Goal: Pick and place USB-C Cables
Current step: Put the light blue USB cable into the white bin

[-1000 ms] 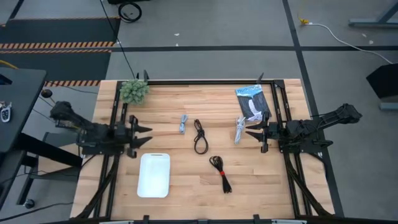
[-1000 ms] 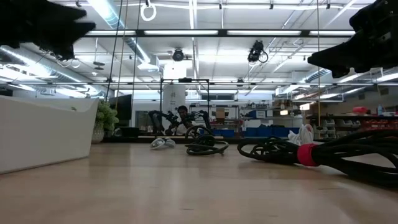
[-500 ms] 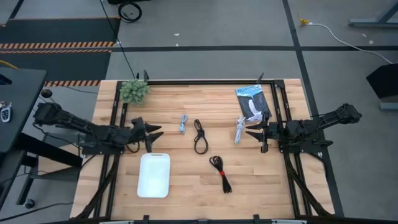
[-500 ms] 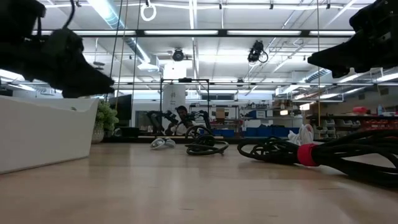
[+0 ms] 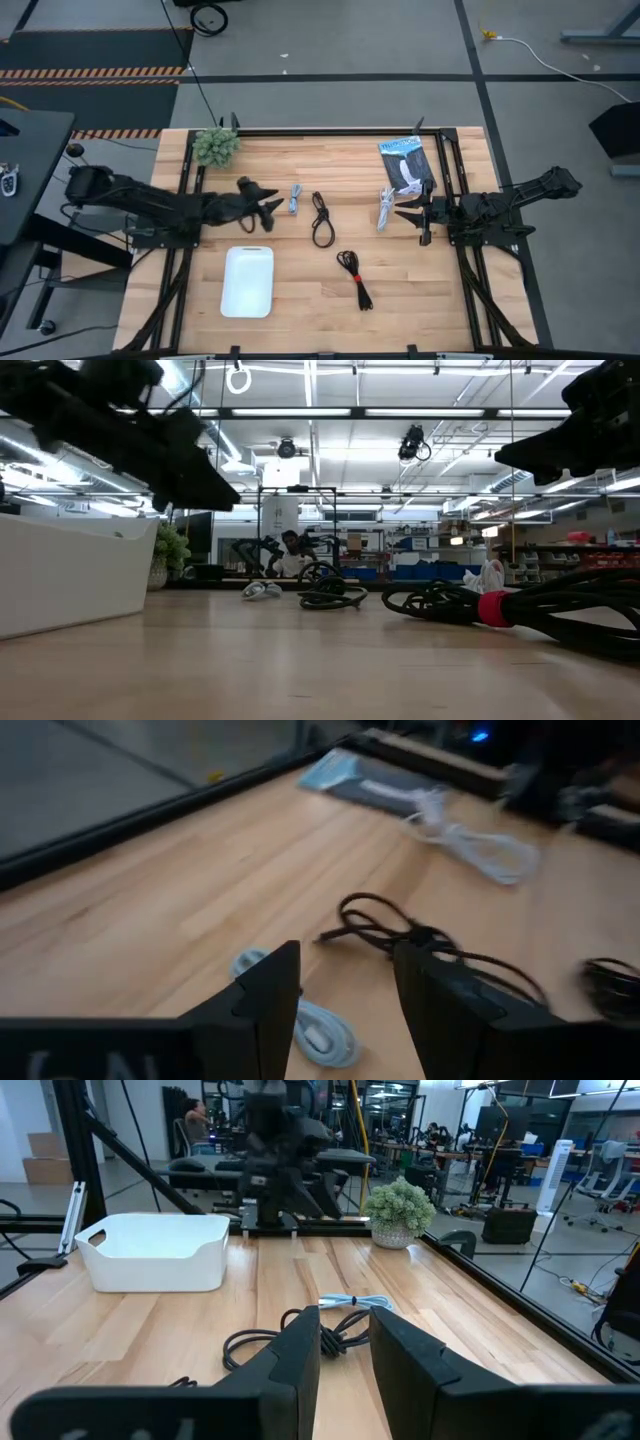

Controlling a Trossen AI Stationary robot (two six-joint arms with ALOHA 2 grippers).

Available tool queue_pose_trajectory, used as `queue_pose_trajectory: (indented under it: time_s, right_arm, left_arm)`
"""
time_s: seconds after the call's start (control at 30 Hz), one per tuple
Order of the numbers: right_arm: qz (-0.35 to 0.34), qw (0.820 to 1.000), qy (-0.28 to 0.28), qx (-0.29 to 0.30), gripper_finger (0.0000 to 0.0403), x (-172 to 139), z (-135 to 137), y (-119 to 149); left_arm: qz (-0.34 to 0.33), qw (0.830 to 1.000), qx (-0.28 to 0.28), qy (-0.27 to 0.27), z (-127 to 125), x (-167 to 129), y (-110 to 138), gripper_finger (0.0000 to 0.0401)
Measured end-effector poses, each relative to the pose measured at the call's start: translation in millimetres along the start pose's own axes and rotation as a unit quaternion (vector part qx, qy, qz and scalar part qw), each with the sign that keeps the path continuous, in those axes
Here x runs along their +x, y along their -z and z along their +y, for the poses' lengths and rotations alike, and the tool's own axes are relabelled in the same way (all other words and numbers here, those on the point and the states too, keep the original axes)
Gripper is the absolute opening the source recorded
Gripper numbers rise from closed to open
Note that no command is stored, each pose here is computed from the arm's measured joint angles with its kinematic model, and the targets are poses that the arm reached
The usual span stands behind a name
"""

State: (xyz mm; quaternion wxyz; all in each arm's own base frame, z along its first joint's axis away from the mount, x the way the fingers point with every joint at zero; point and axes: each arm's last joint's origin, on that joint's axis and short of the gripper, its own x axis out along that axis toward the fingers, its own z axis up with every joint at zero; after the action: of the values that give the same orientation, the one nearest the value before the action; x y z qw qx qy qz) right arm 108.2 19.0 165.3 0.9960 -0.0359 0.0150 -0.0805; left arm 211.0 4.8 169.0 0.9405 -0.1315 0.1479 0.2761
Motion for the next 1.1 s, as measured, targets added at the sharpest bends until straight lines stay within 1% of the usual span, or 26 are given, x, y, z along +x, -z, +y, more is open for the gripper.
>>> queue_pose_trajectory:
  time_s: [0.07, 0.17, 0.33, 0.43, 0.57, 0.7, 0.77, 0.87, 0.93, 1.03, 1.1]
  right_arm:
    - [0.000, 1.000, 0.000, 0.000, 0.0096, 0, 0, 0]
    - [0.000, 1.000, 0.000, 0.000, 0.0096, 0, 0, 0]
    - [0.000, 1.000, 0.000, 0.000, 0.0096, 0, 0, 0]
    - [0.000, 1.000, 0.000, 0.000, 0.0096, 0, 0, 0]
    - [0.000, 1.000, 0.000, 0.000, 0.0096, 0, 0, 0]
    - [0.000, 1.000, 0.000, 0.000, 0.0096, 0, 0, 0]
    - [0.000, 1.000, 0.000, 0.000, 0.0096, 0, 0, 0]
    - [0.000, 1.000, 0.000, 0.000, 0.0096, 0, 0, 0]
    - [0.000, 1.000, 0.000, 0.000, 0.0096, 0, 0, 0]
    - [0.000, 1.000, 0.000, 0.000, 0.0096, 0, 0, 0]
    - [0.000, 1.000, 0.000, 0.000, 0.0096, 0, 0, 0]
  left_arm:
    - [0.028, 0.999, 0.004, -0.023, -3, 13, 1, 0.0180]
    - [0.073, 0.996, 0.008, -0.051, -6, 33, 2, 0.0203]
    - [0.134, 0.988, -0.007, -0.076, -13, 66, 3, 0.0254]
    - [0.166, 0.982, -0.007, -0.094, -18, 85, 2, 0.0271]
    - [0.217, 0.967, 0.012, -0.135, -25, 107, 1, 0.0272]
    - [0.236, 0.951, 0.048, -0.196, -31, 122, -1, 0.0263]
    - [0.242, 0.943, 0.056, -0.221, -33, 127, -2, 0.0259]
    - [0.258, 0.935, 0.042, -0.241, -33, 129, 0, 0.0252]
    - [0.270, 0.930, 0.021, -0.248, -31, 130, 3, 0.0247]
    - [0.294, 0.919, -0.015, -0.263, -25, 127, 5, 0.0237]
    - [0.300, 0.916, -0.031, -0.263, -24, 127, 5, 0.0228]
